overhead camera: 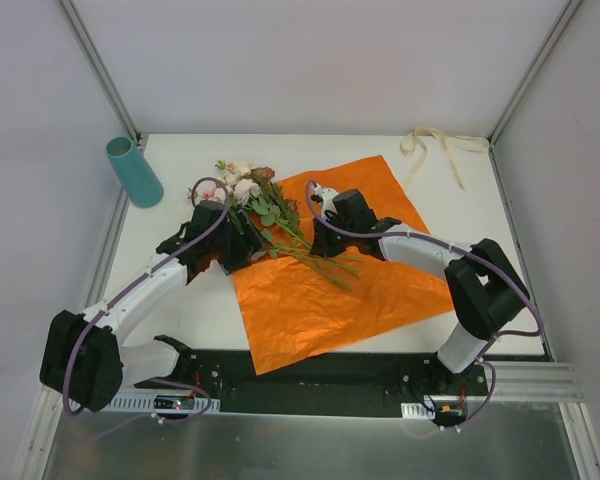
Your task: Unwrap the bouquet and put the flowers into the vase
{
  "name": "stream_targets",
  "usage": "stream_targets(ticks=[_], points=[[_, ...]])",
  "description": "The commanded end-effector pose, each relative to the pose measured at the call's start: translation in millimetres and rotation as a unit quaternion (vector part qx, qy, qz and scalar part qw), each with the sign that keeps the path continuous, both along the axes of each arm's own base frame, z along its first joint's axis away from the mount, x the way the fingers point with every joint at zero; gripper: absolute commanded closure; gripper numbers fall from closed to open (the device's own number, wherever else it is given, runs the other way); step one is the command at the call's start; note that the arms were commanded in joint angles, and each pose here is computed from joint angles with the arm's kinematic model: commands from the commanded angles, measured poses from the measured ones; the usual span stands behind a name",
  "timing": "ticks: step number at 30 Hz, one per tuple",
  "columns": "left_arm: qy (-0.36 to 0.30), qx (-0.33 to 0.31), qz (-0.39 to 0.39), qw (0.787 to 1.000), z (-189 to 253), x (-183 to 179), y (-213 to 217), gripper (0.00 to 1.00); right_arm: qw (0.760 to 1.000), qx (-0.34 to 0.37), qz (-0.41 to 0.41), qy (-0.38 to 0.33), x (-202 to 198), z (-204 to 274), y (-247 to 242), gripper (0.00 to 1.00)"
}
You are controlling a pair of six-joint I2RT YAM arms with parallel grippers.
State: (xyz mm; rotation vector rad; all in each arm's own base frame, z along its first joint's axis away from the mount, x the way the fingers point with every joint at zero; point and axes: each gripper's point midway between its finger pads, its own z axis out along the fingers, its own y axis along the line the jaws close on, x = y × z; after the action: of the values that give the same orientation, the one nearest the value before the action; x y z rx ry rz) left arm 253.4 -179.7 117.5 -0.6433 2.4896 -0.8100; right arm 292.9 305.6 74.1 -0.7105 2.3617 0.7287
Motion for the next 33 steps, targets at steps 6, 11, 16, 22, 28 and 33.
stream_targets(ticks=[6,11,16,22,28,33], points=[[-0.029,-0.133,0.060,0.989,13.4,67.9,-41.0,0.34,0.994,0.103,-0.016,-0.021,-4.4,40.2,20.9,1.00],[-0.010,-0.133,0.055,0.990,-9.1,85.0,-52.0,0.38,0.992,0.122,-0.024,-0.022,-9.4,43.7,20.8,1.00],[-0.030,-0.137,0.050,0.989,-10.4,95.9,-56.5,0.39,0.991,0.128,-0.019,-0.019,-15.2,44.9,23.4,1.00],[-0.036,-0.139,0.042,0.989,-6.5,95.0,-59.1,0.40,0.991,0.131,-0.021,-0.020,-16.0,46.9,25.3,1.00],[-0.050,-0.148,0.047,0.987,8.5,93.1,-58.3,0.39,0.990,0.137,-0.021,-0.018,-17.0,50.5,29.2,1.00],[-0.047,-0.139,0.057,0.988,4.1,98.1,-56.9,0.42,0.989,0.145,-0.022,-0.020,-18.7,56.0,30.3,1.00]])
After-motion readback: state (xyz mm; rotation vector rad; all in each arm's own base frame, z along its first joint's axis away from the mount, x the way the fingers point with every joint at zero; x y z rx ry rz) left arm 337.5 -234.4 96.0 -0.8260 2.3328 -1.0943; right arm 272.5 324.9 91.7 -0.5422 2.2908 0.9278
